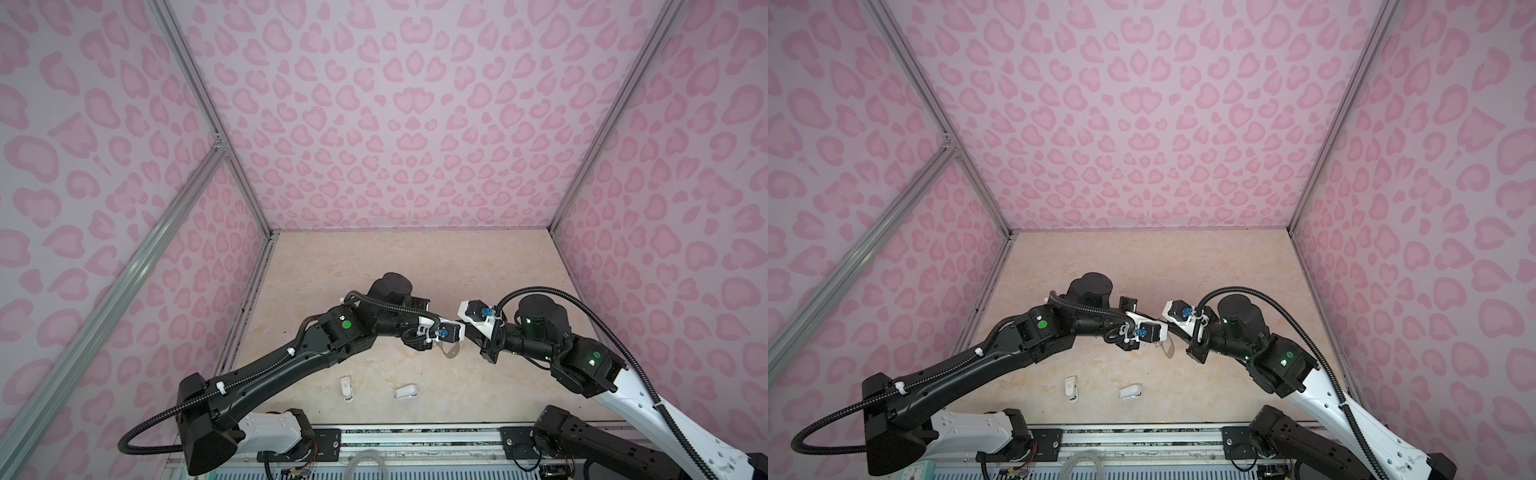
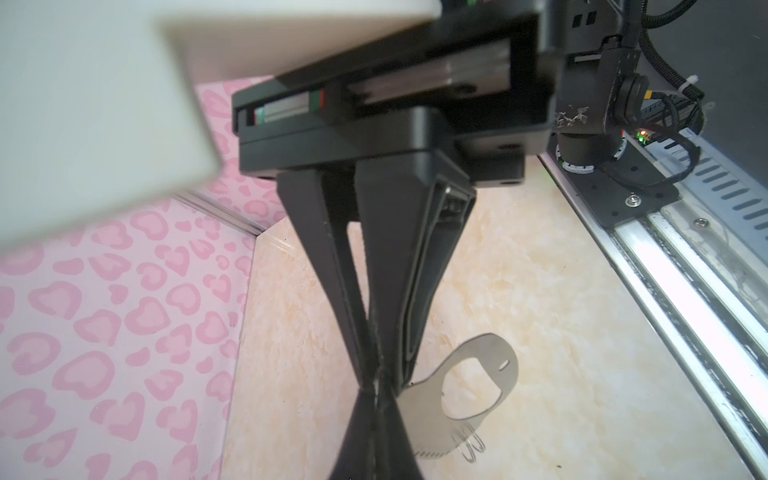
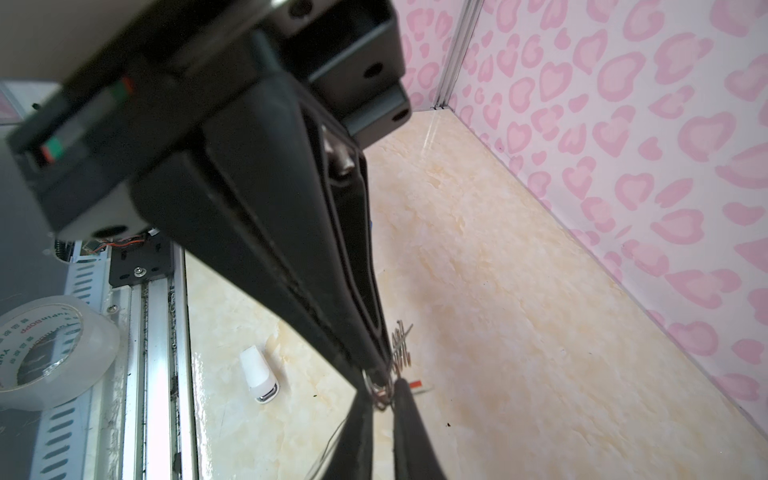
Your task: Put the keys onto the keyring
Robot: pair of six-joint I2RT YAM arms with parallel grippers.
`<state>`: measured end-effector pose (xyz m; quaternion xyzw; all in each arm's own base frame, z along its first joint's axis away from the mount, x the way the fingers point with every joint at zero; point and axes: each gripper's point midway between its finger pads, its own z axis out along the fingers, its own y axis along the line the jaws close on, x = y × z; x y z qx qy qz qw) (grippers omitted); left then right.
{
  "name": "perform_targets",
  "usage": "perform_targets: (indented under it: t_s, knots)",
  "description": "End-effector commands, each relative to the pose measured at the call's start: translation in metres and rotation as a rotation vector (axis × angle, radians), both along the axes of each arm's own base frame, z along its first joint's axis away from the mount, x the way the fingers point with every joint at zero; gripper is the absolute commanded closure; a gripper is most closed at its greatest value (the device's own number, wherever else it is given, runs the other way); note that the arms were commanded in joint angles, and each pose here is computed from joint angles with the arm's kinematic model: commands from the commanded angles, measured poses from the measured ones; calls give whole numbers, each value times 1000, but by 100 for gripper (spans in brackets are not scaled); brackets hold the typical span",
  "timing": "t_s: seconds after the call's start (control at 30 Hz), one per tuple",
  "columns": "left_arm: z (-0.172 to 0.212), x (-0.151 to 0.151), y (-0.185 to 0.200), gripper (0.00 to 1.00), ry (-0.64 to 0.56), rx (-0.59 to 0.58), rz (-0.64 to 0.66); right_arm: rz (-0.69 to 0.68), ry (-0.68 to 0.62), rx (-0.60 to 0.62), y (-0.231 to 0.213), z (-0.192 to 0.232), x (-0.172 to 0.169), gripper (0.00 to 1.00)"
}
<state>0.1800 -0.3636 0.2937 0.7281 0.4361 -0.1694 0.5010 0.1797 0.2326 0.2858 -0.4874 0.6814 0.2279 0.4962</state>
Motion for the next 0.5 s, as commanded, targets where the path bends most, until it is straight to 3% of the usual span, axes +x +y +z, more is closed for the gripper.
perform_targets:
  t_s: [0.0, 0.23, 0.47]
  knots:
    - [15, -4, -3, 97, 33, -65, -25, -31, -82, 27, -7, 9, 4, 74]
    - [42, -11, 3, 97, 176, -272, -102, -89, -195, 79, -24, 24, 1, 72]
    - [62, -10, 9, 97, 278, -470, -144, -59, -262, 167, -20, 39, -5, 75]
